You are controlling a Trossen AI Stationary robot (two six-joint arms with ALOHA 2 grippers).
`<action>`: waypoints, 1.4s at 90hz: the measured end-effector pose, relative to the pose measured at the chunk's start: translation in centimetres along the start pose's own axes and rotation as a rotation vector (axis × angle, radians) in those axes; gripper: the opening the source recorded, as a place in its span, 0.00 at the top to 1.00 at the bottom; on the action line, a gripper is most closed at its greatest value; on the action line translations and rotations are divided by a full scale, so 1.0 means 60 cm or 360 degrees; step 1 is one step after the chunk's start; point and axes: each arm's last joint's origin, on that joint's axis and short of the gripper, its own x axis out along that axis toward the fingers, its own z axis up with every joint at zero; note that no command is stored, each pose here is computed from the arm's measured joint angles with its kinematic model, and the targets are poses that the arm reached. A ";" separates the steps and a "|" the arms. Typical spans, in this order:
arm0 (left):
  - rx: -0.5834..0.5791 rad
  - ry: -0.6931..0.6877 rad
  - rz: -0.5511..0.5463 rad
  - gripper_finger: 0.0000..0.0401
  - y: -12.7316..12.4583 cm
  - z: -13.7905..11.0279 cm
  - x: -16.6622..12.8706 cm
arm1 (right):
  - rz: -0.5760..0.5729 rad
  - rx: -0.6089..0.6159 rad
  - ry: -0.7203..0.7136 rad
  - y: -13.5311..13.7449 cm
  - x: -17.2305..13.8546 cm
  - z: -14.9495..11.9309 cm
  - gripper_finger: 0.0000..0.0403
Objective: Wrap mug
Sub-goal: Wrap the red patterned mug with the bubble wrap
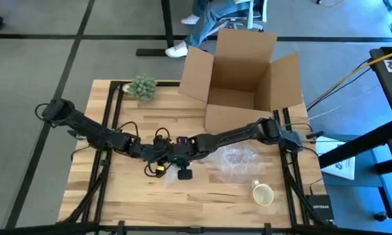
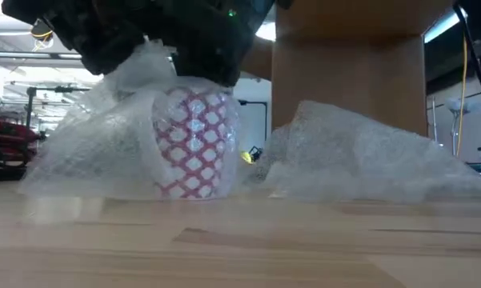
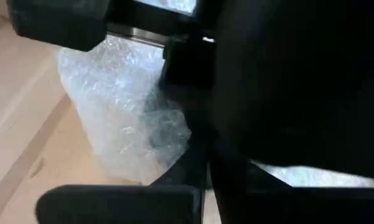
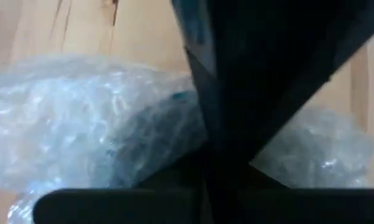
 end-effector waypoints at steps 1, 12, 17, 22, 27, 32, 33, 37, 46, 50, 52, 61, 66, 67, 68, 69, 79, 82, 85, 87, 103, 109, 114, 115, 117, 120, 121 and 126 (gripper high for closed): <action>-0.0001 0.0002 -0.0003 1.00 0.000 0.000 0.000 | -0.0001 0.0000 0.0000 0.000 0.000 0.000 1.00; 0.0009 0.0019 -0.0051 1.00 -0.008 0.003 -0.012 | -0.0001 0.0020 -0.0013 0.000 -0.003 0.001 1.00; 0.0021 0.0037 -0.0056 1.00 -0.011 0.008 -0.025 | 0.0000 0.0025 -0.0026 0.000 -0.007 0.003 1.00; 0.0026 0.0059 -0.0055 1.00 -0.014 0.014 -0.043 | 0.0001 0.0026 -0.0033 0.000 -0.007 0.003 1.00; 0.0019 0.0050 -0.0068 1.00 -0.018 0.022 -0.061 | 0.0003 0.0026 -0.0046 0.001 -0.012 0.005 1.00; 0.0022 0.0061 -0.0071 1.00 -0.017 0.022 -0.075 | 0.0002 0.0026 -0.0046 0.001 -0.012 0.005 1.00; 0.0023 0.0065 -0.0073 1.00 -0.017 0.022 -0.078 | 0.0002 0.0025 -0.0046 0.001 -0.012 0.005 1.00; 0.0026 0.0082 -0.0077 1.00 -0.018 0.019 -0.086 | 0.0002 0.0025 -0.0046 0.001 -0.012 0.005 1.00; 0.0058 0.0139 -0.0060 1.00 -0.018 0.004 -0.088 | 0.0004 0.0025 -0.0057 0.001 -0.012 0.006 1.00; 0.0071 0.0144 -0.0043 1.00 -0.017 -0.004 -0.083 | 0.0005 0.0025 -0.0062 0.001 -0.012 0.006 1.00; 0.0073 0.0135 -0.0035 1.00 -0.017 -0.008 -0.080 | 0.0005 0.0024 -0.0065 0.001 -0.012 0.007 1.00; 0.0080 0.0091 -0.0005 1.00 -0.015 -0.021 -0.065 | 0.0006 0.0023 -0.0073 0.001 -0.012 0.007 1.00; 0.0080 0.0031 -0.0025 1.00 -0.017 -0.020 -0.059 | 0.0006 0.0024 -0.0075 0.001 -0.012 0.007 1.00; 0.0081 0.0020 -0.0031 1.00 -0.018 -0.020 -0.058 | 0.0006 0.0024 -0.0075 0.001 -0.012 0.007 1.00; 0.0082 0.0008 -0.0038 1.00 -0.018 -0.020 -0.057 | 0.0006 0.0024 -0.0075 0.001 -0.012 0.007 1.00; 0.0083 -0.0005 -0.0045 1.00 -0.019 -0.020 -0.056 | 0.0006 0.0023 -0.0075 0.001 -0.012 0.007 1.00; 0.0122 -0.0075 -0.0079 1.00 -0.020 -0.020 -0.045 | 0.0006 0.0022 -0.0080 0.001 -0.012 0.008 1.00; 0.0132 -0.0078 -0.0075 1.00 -0.019 -0.021 -0.042 | 0.0007 0.0020 -0.0082 0.001 -0.012 0.008 1.00; 0.0141 -0.0083 -0.0070 1.00 -0.018 -0.021 -0.038 | 0.0007 0.0018 -0.0085 0.001 -0.012 0.008 1.00; 0.0142 -0.0088 -0.0068 1.00 -0.017 -0.020 -0.037 | 0.0007 0.0017 -0.0086 0.001 -0.012 0.008 1.00; 0.0209 -0.0144 -0.0043 1.00 -0.009 -0.009 -0.023 | 0.0012 0.0014 -0.0141 0.002 -0.010 0.014 1.00; 0.0229 -0.0145 -0.0055 1.00 -0.005 -0.007 -0.016 | 0.0012 0.0014 -0.0145 0.002 -0.010 0.014 1.00; 0.0237 -0.0140 -0.0061 1.00 -0.003 -0.006 -0.012 | 0.0012 0.0013 -0.0143 0.002 -0.010 0.014 1.00; 0.0237 -0.0140 -0.0060 1.00 -0.002 -0.006 -0.012 | 0.0012 0.0013 -0.0142 0.002 -0.010 0.014 1.00; 0.0238 -0.0138 -0.0062 1.00 -0.002 -0.006 -0.011 | 0.0012 0.0013 -0.0141 0.002 -0.011 0.014 1.00; 0.0240 -0.0134 -0.0059 1.00 -0.002 -0.006 -0.010 | 0.0011 0.0013 -0.0140 0.002 -0.012 0.014 1.00; 0.0241 -0.0132 -0.0057 1.00 -0.001 -0.006 -0.009 | 0.0011 0.0013 -0.0140 0.002 -0.012 0.014 1.00; 0.0252 -0.0118 -0.0044 1.00 0.000 -0.008 -0.004 | 0.0011 0.0012 -0.0137 0.002 -0.012 0.013 1.00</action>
